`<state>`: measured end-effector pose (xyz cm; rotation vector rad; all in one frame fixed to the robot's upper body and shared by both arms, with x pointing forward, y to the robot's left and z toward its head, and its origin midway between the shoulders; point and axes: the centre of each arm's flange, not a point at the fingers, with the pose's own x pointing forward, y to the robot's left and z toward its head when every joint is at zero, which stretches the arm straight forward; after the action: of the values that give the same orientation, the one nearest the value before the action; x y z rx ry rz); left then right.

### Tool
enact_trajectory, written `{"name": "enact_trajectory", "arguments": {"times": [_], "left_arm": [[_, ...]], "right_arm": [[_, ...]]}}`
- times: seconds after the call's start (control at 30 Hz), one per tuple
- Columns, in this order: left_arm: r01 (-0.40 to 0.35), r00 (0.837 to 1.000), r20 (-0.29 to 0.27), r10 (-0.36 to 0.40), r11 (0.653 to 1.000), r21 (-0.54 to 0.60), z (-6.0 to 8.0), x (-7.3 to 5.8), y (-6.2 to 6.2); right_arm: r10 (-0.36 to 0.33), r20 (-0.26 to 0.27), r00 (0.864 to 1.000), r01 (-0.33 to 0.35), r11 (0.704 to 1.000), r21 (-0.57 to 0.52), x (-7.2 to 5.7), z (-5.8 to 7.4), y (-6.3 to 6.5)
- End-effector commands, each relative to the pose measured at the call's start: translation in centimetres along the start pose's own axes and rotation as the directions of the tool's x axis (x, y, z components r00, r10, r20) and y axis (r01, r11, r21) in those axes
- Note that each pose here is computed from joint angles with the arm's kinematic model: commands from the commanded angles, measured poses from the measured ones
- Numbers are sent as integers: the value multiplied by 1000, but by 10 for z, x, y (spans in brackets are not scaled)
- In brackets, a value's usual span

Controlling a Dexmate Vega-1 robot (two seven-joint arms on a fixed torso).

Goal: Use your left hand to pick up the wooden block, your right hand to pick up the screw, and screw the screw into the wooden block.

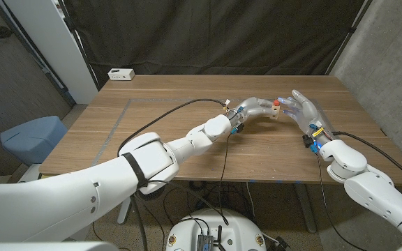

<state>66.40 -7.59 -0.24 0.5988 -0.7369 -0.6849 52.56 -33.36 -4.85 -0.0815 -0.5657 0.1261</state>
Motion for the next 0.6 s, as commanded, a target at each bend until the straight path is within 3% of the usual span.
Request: {"name": "enact_trajectory", "arguments": {"times": [0.03, 0.6], "left_arm": [[2, 1000, 13, -2, 1000, -2, 1, -1, -3], [3, 1000, 19, -3, 1000, -3, 2, -2, -4]], "right_arm": [[3, 15, 1000, -3, 1000, 7, -4, 2, 0], [8, 45, 999, -10, 999, 44, -10, 0, 2]]}}
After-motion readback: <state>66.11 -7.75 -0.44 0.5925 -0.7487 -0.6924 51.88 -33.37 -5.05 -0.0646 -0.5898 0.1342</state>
